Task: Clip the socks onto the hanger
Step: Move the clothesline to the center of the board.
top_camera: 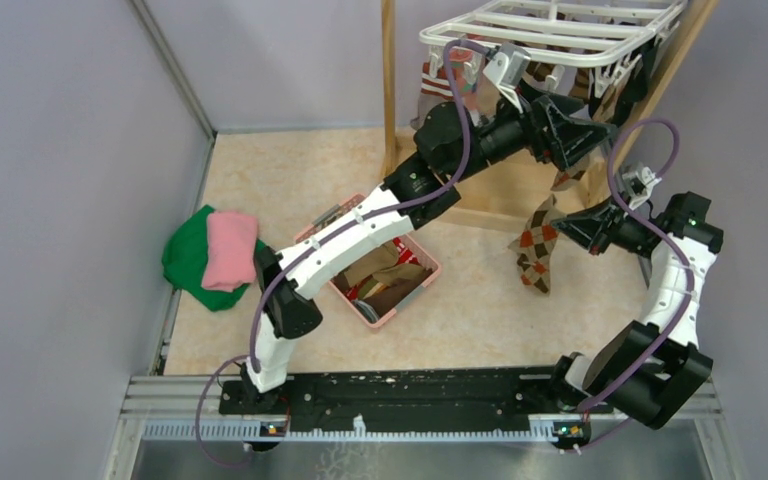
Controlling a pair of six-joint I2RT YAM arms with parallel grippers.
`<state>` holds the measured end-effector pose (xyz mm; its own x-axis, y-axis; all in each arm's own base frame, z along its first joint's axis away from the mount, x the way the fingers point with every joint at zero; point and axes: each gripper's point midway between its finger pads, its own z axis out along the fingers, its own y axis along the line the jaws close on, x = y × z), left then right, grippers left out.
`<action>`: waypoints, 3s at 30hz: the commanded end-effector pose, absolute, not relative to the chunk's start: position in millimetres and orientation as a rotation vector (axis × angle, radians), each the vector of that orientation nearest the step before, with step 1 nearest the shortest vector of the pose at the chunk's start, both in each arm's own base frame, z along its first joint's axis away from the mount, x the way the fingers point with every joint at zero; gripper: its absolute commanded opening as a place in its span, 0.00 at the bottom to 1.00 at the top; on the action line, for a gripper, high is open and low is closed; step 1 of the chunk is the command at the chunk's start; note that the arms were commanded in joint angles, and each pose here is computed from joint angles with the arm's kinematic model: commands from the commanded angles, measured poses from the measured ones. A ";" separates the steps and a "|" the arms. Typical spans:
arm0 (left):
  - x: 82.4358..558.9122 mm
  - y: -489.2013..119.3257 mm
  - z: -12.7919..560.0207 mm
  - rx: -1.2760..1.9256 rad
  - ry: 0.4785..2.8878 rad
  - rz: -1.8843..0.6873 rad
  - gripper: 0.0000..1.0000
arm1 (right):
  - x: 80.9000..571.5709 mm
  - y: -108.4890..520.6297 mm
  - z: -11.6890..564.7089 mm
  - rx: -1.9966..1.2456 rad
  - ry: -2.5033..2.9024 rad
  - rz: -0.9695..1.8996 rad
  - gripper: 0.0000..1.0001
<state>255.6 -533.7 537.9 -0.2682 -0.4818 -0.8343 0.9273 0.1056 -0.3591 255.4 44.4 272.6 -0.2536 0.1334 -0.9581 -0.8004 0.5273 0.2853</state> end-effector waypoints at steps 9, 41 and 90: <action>298.6 -538.3 557.6 0.311 1.102 -1.294 0.87 | 253.5 46.4 292.9 -0.581 1.517 1.010 0.00; 311.5 -550.6 567.3 0.161 0.862 -1.279 0.71 | 249.7 49.2 294.1 -0.572 1.514 1.027 0.00; 328.9 -481.3 586.4 0.226 0.894 -1.203 0.75 | 248.5 49.8 291.2 -0.581 1.516 1.014 0.00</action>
<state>357.7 -495.1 551.5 0.0997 -0.6739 -0.7320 0.8215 0.4708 -0.3216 251.7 46.8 273.1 -0.2925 0.1588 -0.9430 -0.7872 0.5199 0.3317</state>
